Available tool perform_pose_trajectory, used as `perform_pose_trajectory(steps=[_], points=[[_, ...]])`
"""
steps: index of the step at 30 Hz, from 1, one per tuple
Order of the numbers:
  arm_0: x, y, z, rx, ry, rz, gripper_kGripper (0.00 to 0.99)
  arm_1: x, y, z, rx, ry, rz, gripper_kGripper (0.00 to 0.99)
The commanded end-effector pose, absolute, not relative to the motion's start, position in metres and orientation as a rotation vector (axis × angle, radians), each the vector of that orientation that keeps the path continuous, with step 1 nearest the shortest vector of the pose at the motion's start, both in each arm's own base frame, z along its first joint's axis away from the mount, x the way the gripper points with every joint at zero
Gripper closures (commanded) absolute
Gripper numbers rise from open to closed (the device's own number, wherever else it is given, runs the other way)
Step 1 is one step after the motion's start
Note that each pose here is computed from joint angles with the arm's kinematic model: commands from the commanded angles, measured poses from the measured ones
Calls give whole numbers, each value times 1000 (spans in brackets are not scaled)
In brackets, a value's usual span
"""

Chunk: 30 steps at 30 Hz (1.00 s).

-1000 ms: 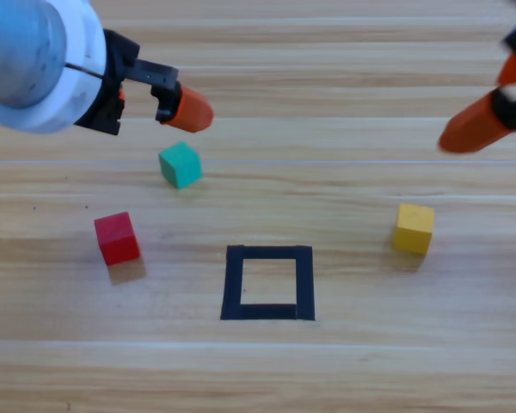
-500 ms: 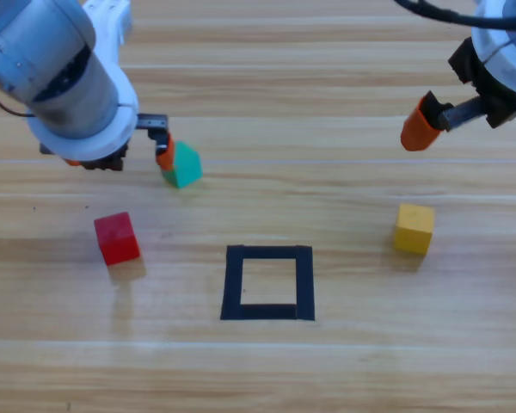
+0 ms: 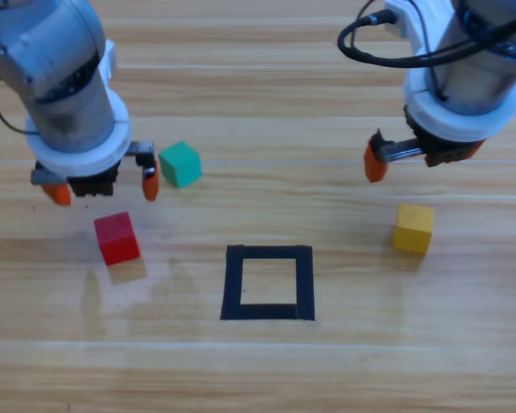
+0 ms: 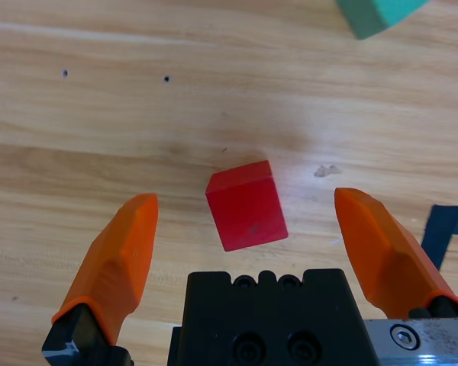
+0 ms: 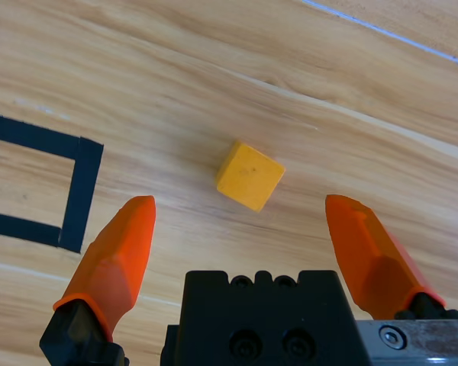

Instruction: Stack the blocks in the rectangular block: red at the bottom, yellow in the middle, green on top

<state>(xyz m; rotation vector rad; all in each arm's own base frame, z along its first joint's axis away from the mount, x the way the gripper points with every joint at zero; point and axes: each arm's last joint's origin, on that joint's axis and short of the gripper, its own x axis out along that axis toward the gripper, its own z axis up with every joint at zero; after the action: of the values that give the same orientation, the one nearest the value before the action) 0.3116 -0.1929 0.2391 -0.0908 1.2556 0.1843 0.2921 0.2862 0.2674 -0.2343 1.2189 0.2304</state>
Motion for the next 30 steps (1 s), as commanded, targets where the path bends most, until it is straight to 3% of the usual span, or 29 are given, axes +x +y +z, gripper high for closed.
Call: perform_pose_trajectory(steps=[1, 9, 19, 30], points=[[323, -192, 212, -113, 1315, 290, 0, 313, 295, 229, -205, 1300, 119, 7], [323, -195, 201, -156, 1366, 305, 0, 327, 283, 215, -78, 1363, 10, 11], [332, -184, 179, -261, 1468, 317, 0, 328, 283, 187, -12, 1485, -48, 33], [338, -166, 187, -343, 1447, 368, 1, 340, 275, 169, 56, 1523, -135, 31]])
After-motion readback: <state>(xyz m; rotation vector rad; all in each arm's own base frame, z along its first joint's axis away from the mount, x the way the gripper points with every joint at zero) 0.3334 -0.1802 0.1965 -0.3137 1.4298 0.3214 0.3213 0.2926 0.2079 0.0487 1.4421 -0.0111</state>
